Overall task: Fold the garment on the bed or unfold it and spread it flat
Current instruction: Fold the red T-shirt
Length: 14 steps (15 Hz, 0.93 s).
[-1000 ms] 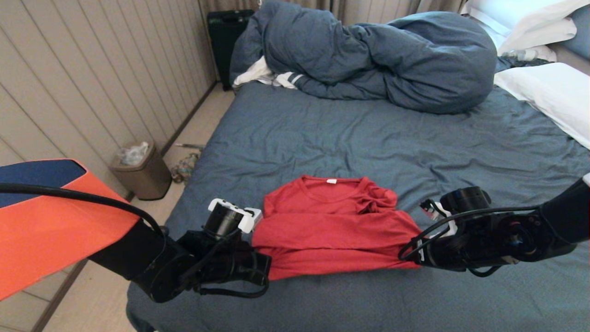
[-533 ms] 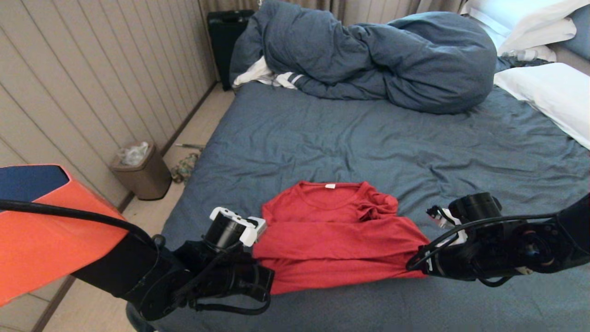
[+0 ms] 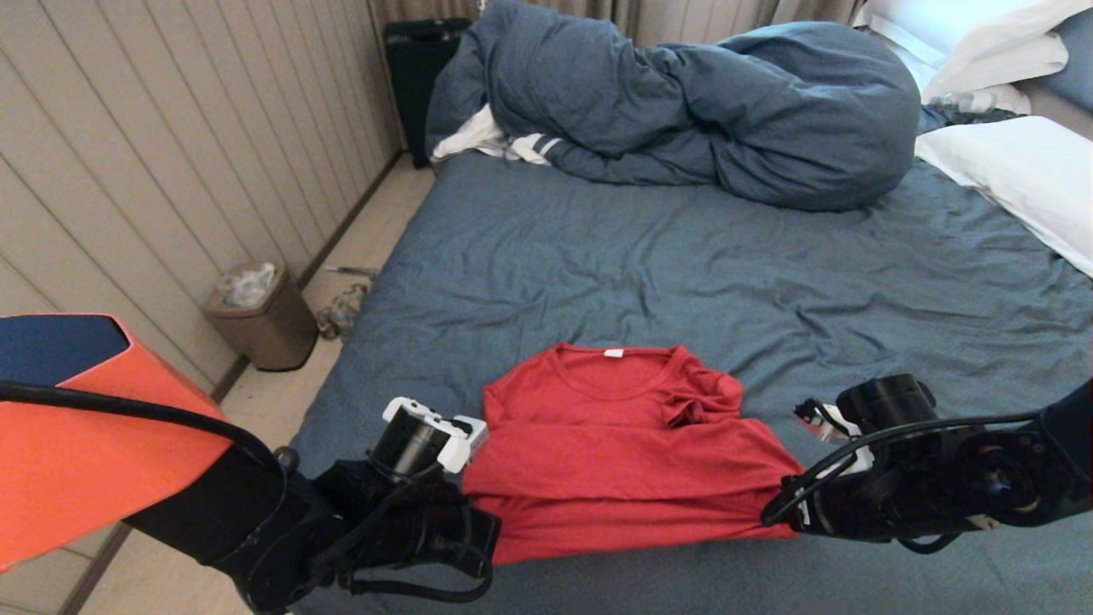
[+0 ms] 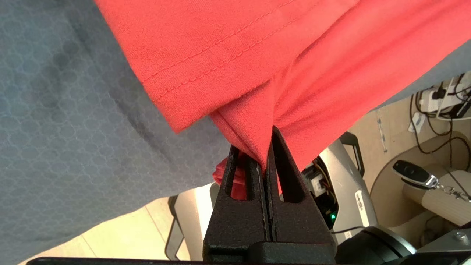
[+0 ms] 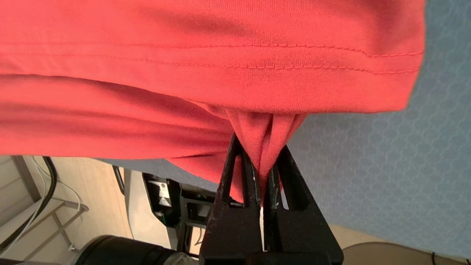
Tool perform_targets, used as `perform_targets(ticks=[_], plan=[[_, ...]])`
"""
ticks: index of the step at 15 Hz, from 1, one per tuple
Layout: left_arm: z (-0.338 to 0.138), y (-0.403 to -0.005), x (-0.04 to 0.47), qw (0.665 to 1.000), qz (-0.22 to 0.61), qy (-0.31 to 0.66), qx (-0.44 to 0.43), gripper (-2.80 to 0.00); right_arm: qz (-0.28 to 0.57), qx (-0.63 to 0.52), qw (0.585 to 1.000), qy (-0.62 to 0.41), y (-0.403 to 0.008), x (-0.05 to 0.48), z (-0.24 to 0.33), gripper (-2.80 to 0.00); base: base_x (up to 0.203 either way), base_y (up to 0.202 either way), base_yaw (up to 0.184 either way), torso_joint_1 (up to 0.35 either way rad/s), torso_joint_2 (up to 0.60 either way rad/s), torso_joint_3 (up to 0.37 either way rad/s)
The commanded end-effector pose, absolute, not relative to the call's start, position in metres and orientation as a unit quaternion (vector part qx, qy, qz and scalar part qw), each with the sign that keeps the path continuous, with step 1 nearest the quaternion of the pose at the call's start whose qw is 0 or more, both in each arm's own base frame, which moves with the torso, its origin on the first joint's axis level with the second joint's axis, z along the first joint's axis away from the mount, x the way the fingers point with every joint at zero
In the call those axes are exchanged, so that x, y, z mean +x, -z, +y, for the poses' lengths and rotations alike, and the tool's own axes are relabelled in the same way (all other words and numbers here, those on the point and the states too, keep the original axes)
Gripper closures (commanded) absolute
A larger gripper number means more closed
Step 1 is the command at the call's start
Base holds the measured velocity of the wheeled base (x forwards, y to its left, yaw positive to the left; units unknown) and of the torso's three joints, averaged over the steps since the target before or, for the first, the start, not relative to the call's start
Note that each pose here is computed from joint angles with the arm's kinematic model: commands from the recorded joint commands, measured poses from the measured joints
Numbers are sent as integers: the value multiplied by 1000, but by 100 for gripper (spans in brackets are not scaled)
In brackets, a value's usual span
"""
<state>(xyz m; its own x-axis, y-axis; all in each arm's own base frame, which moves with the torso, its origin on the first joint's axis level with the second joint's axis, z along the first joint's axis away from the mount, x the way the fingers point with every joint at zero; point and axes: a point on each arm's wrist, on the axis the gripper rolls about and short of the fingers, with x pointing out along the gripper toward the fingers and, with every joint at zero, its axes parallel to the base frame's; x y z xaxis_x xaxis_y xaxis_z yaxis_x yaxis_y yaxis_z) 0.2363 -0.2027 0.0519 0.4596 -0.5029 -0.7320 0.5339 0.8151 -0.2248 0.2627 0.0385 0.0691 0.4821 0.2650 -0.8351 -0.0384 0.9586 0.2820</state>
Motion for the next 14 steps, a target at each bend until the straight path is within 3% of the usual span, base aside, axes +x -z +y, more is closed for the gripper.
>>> perform_targets(ticks=[1, 2, 8, 14], plan=[[-203, -51, 237, 854, 423, 303, 18, 0, 503, 113, 852, -89, -67, 262, 39, 0, 0, 0, 0, 0, 0, 0], [-204, -50, 238, 854, 423, 303, 18, -280, 504, 113, 852, -89, -67, 263, 39, -280, 0, 0, 0, 0, 0, 0], [-199, -54, 232, 856, 419, 301, 18, -280, 501, 105, 854, -95, -69, 261, 39, -280, 0, 0, 0, 0, 0, 0], [-173, -115, 219, 892, 335, 302, -19, -280, 430, 108, 890, -106, -115, 238, 35, -280, 0, 0, 0, 0, 0, 0]])
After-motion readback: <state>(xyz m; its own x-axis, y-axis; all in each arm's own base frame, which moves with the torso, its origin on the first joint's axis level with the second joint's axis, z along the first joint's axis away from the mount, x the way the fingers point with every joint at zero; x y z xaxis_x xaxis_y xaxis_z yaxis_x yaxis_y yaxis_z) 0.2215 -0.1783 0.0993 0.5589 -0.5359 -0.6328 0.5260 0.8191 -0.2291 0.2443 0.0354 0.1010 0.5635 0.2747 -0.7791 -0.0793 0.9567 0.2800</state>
